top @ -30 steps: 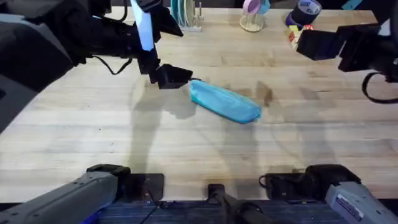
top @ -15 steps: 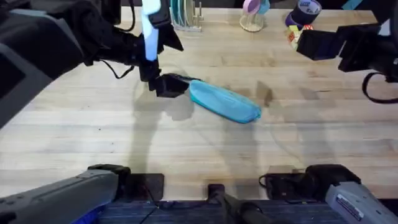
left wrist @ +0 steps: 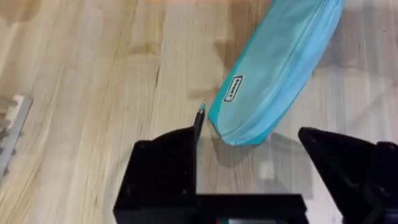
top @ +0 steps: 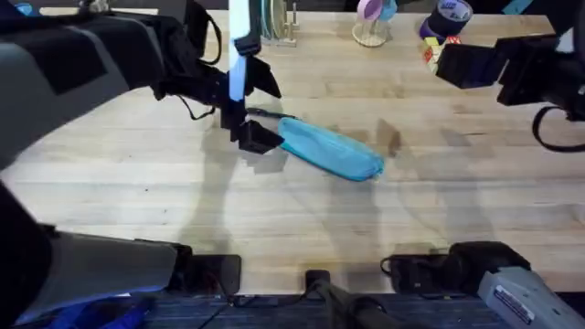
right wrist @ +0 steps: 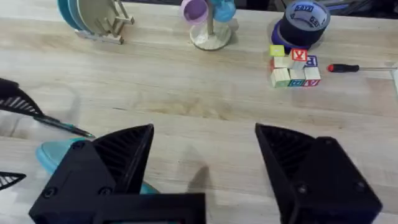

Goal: Unzip the bag, pick up the pens from the table one at a time and place them inside, then zip the bag closed.

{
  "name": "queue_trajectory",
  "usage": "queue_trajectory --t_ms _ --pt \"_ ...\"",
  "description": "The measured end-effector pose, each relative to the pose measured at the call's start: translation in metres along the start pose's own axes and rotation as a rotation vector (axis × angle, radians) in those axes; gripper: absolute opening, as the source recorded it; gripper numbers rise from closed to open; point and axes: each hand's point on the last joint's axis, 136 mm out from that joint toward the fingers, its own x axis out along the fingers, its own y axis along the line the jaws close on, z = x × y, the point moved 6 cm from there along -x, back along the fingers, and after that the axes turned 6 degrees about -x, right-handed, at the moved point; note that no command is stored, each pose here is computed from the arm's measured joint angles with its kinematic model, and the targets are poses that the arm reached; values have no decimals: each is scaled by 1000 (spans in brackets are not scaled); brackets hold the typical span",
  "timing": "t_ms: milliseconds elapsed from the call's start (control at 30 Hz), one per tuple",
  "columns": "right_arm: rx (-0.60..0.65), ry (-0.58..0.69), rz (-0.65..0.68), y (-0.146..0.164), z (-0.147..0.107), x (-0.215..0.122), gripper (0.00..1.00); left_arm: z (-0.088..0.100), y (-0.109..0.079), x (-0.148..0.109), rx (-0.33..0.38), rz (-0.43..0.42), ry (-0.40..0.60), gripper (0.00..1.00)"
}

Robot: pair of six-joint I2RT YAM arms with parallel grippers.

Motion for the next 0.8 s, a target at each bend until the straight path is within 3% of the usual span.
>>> queue_trajectory --t_ms 300,533,567,700,800 --pt "0 0 0 0 0 0 995 -5 -4 28 -1 -84 16 993" --pt "0 0 0 0 0 0 995 -4 -2 30 9 -77 12 976" --pt "0 0 0 0 0 0 996 -4 -2 30 13 -76 12 727" --pt "0 0 0 0 0 0 996 -3 0 30 26 -66 8 116" --pt "0 0 0 0 0 0 996 -2 2 30 44 -58 3 47"
